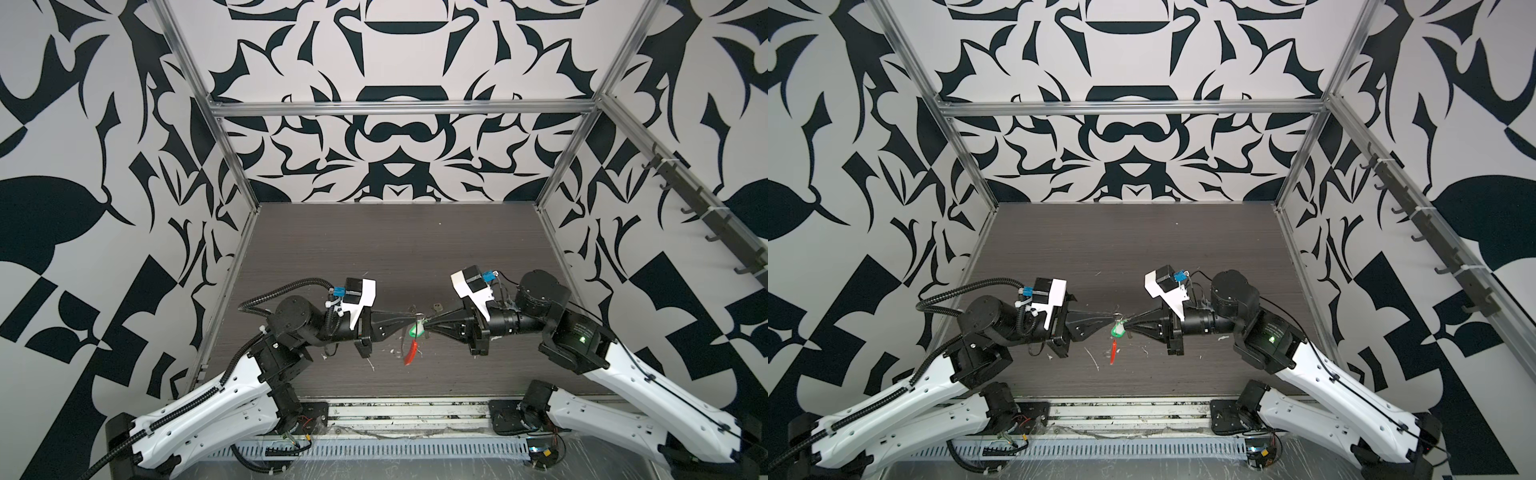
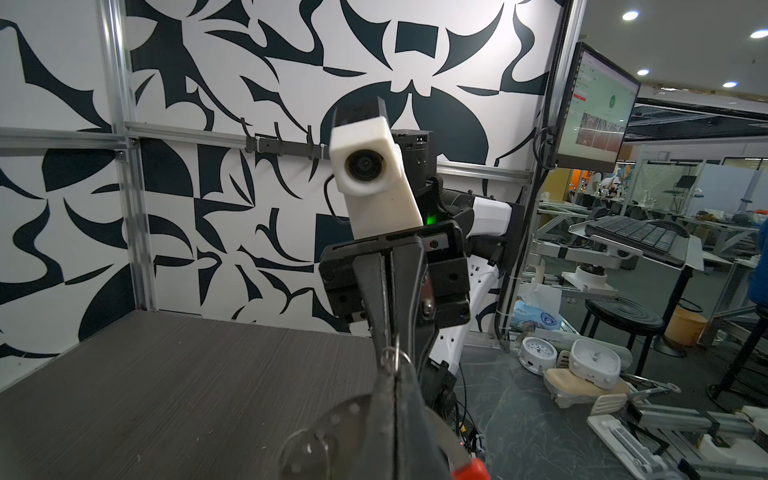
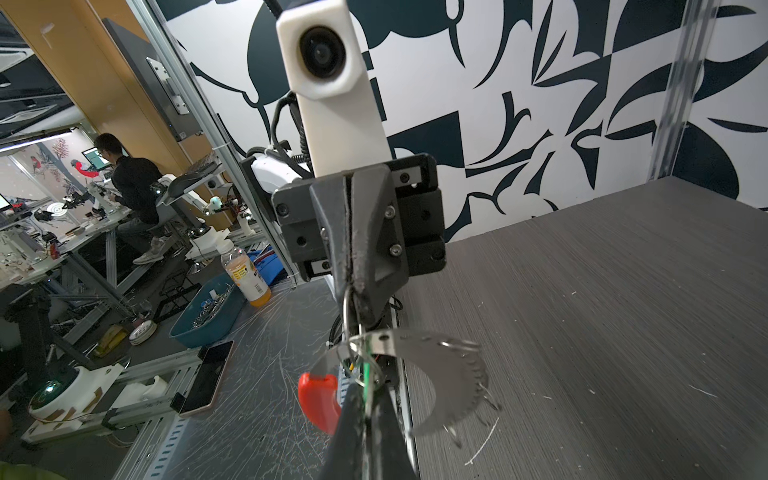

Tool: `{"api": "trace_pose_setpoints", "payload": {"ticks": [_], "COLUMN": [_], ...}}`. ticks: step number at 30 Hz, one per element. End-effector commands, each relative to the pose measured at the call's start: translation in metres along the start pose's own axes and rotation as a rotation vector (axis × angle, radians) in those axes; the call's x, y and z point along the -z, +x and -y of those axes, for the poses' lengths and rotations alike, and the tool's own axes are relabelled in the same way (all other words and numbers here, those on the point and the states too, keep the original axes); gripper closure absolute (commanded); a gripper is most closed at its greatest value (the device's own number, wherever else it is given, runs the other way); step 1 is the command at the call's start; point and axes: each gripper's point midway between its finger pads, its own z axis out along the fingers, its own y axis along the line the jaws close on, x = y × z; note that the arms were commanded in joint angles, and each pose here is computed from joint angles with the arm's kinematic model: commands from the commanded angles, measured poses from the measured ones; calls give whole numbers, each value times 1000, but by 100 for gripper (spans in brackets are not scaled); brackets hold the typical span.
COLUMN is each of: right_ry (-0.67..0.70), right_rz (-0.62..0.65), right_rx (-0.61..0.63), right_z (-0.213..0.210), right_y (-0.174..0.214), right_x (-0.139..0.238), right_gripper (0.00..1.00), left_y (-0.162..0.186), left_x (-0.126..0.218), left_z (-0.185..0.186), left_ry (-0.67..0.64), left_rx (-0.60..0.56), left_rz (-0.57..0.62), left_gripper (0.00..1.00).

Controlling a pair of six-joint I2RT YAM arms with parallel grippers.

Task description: Remove the keys from the keyring

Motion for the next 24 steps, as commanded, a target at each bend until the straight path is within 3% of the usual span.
{"api": "trace_pose_setpoints", "payload": {"ticks": [1, 12, 24], "right_ry": [-32, -36, 14], "right_rz": [37, 21, 85], "right_rx": [63, 51, 108], "right_z": [-14, -12, -16], "right_y": [-20, -23, -37], "right_x": [5, 1, 13], "right_gripper": [100, 100, 100], "left_y": [-17, -16, -17], "left_x": [3, 3, 4], "left_z": [10, 11, 9], "left_ry": [28, 30, 16], "left_rx": [-36, -33, -31], "left_rz": [28, 24, 25], "left_gripper": [100, 100, 100]}}
